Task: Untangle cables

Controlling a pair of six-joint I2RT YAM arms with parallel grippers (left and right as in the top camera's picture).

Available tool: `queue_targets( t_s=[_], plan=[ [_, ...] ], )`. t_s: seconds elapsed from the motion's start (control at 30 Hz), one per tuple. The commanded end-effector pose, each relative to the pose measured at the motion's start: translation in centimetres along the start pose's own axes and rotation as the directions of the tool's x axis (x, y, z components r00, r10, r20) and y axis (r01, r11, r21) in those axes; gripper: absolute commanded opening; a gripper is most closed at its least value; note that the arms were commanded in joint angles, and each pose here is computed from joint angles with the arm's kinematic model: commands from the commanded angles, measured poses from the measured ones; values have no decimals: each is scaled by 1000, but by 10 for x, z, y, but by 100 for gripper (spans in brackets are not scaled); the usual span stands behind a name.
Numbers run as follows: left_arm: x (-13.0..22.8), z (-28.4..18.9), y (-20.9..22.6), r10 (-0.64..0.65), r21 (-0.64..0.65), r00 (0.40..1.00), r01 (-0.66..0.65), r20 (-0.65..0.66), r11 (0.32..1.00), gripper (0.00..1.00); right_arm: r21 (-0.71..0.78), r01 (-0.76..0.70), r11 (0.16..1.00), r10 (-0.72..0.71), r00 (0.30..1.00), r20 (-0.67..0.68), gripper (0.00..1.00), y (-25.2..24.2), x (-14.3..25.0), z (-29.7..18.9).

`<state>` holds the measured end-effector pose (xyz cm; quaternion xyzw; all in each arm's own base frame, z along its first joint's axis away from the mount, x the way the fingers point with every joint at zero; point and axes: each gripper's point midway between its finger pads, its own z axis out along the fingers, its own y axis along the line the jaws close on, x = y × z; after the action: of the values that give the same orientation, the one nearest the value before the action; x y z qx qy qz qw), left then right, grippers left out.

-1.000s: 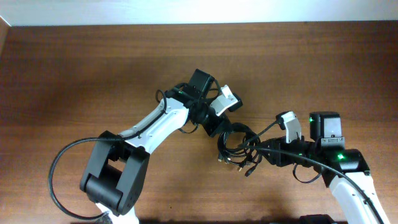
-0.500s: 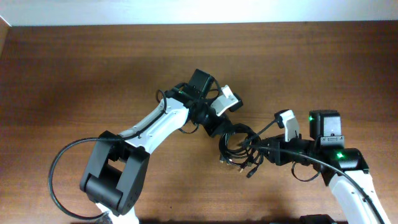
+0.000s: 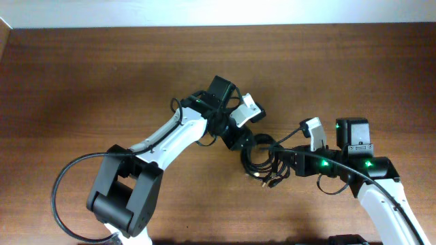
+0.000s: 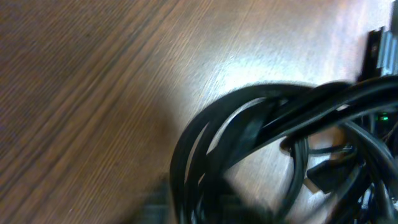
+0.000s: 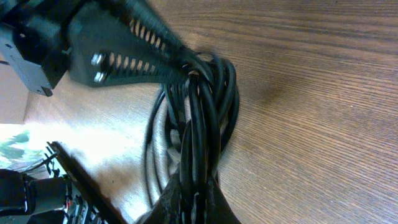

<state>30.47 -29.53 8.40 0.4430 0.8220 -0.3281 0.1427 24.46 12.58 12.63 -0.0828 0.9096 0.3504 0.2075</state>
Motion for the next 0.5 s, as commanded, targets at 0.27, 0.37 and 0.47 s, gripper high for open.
queue_targets(
  t_s=[0.27,0.37,0.47],
  plan=[
    [-12,-43,-68,51,93,998,-53,25,994,37,-91,20,996,-14,998,62,4,21,-18,-6],
    [-12,-39,-89,152,90,988,-152,12,984,99,-347,117,931,-84,990,111,4,68,-27,-18],
    [-34,-63,-80,286,-187,958,-277,24,943,99,-378,130,917,-92,989,116,4,74,-28,-20]
  ],
)
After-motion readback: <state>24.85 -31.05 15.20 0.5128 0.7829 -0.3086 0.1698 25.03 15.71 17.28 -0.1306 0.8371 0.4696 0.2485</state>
